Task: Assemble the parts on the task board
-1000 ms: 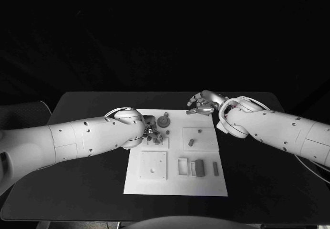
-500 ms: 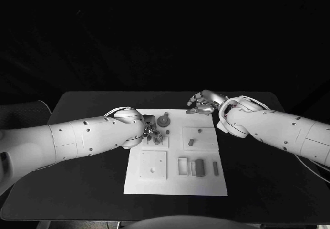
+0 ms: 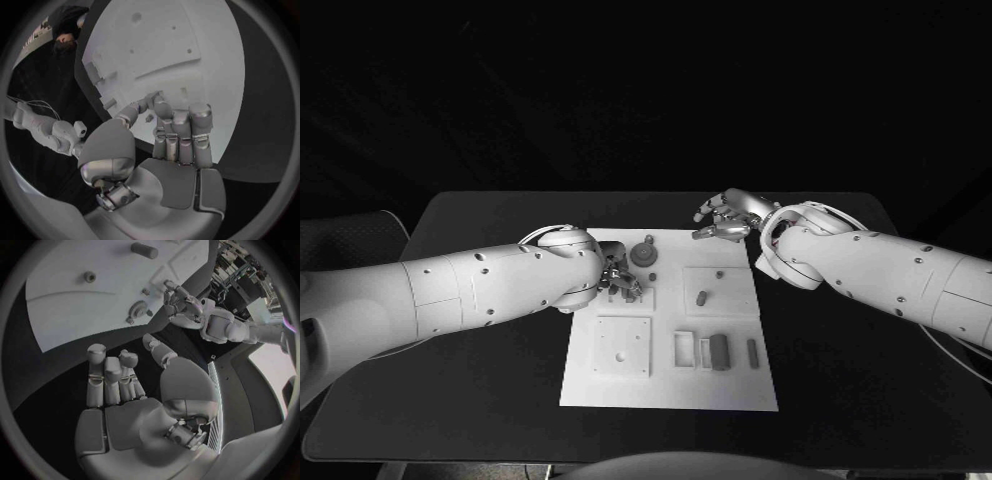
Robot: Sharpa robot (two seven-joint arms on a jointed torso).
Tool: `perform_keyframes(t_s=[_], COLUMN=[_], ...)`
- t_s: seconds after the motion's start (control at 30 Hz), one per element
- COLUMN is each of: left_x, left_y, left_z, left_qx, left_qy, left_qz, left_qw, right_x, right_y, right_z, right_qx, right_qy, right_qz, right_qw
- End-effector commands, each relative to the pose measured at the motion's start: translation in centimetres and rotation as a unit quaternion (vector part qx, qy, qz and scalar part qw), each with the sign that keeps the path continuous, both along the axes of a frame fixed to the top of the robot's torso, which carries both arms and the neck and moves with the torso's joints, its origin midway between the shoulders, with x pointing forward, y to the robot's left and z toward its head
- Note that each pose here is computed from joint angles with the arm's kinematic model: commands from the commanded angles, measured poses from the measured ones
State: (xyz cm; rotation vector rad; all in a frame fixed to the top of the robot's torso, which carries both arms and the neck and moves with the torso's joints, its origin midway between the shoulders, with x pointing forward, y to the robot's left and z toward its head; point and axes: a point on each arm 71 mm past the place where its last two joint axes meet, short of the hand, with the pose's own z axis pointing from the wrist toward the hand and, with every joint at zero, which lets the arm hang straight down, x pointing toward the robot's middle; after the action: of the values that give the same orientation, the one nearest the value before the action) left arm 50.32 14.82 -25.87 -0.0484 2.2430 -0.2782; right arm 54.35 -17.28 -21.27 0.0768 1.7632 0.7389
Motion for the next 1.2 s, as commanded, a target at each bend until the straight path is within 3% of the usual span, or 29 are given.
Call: perform_keyframes(t_s=[0.03, 0.6, 1.2], left_x=[-0.37, -0.49, -0.49], left_y=[0.65, 1.35, 1.36], left_z=[-1.03, -1.05, -1.05], left_qx=[0.013, 0.024, 0.027], left_qy=[0.014, 0.016, 0.016], left_qz=[0.017, 0.025, 0.022], left_qw=[1.000, 0.999, 0.999], right_x=[-0.06, -0.06, -0.04], right_y=[0.06, -0.08, -0.07], right_z=[-0.04, -0.05, -0.06], right_qx=[-0.001, -0.001, -0.002], right_qy=[0.003, 0.003, 0.003], right_qz=[0.005, 0.004, 0.004], right_qw=[1.000, 1.000, 1.000])
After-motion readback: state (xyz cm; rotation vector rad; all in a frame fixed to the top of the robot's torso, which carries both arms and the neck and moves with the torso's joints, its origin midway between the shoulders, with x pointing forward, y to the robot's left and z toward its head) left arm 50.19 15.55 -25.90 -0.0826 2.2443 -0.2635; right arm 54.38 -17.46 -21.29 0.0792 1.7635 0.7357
